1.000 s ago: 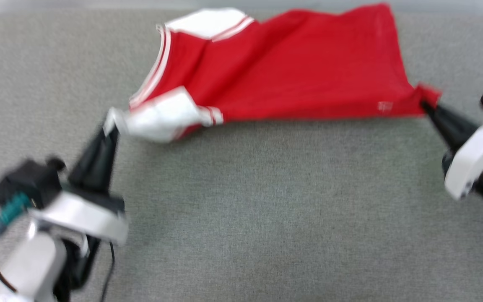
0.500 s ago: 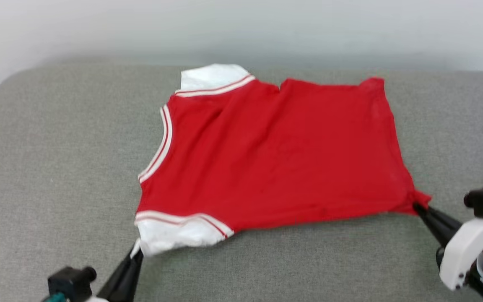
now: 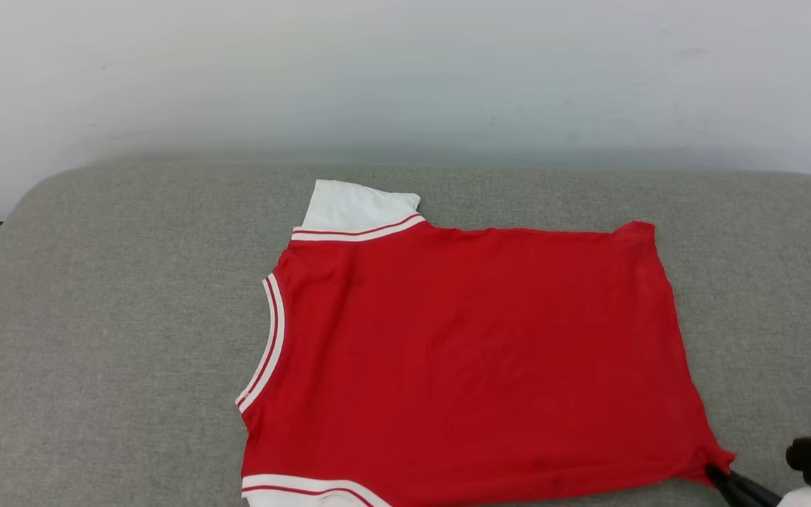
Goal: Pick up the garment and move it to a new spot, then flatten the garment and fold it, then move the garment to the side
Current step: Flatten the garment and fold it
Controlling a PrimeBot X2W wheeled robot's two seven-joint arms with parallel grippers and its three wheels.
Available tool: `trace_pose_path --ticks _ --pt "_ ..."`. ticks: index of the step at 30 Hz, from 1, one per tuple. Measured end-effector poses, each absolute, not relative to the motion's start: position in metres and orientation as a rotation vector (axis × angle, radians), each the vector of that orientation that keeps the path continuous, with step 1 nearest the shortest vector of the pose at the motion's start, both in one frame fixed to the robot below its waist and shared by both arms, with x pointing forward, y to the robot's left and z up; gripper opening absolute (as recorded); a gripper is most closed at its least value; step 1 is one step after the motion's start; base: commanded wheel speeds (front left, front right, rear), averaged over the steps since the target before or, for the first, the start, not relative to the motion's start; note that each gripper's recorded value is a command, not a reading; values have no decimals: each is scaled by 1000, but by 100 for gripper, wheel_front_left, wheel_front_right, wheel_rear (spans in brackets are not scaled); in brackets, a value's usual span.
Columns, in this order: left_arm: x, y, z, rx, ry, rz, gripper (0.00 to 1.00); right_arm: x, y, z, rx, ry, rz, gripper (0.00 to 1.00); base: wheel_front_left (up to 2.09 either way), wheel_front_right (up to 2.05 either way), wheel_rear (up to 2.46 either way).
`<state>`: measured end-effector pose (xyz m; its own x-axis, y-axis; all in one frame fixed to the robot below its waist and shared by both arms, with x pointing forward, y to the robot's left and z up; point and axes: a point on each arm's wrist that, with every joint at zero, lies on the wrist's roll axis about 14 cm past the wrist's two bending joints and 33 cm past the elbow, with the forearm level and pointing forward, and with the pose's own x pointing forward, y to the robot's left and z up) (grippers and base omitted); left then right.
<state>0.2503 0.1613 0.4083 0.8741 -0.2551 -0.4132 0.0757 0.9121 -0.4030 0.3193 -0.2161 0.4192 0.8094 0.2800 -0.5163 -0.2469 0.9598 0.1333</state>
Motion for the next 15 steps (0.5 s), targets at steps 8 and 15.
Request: trace_pose_path --ticks 8,15 --pt "221 154 391 -455 591 -192 0 285 -221 403 81 624 247 0 0 0 0" --pt "223 161 394 -436 571 -184 0 280 -217 400 107 625 233 0 0 0 0"
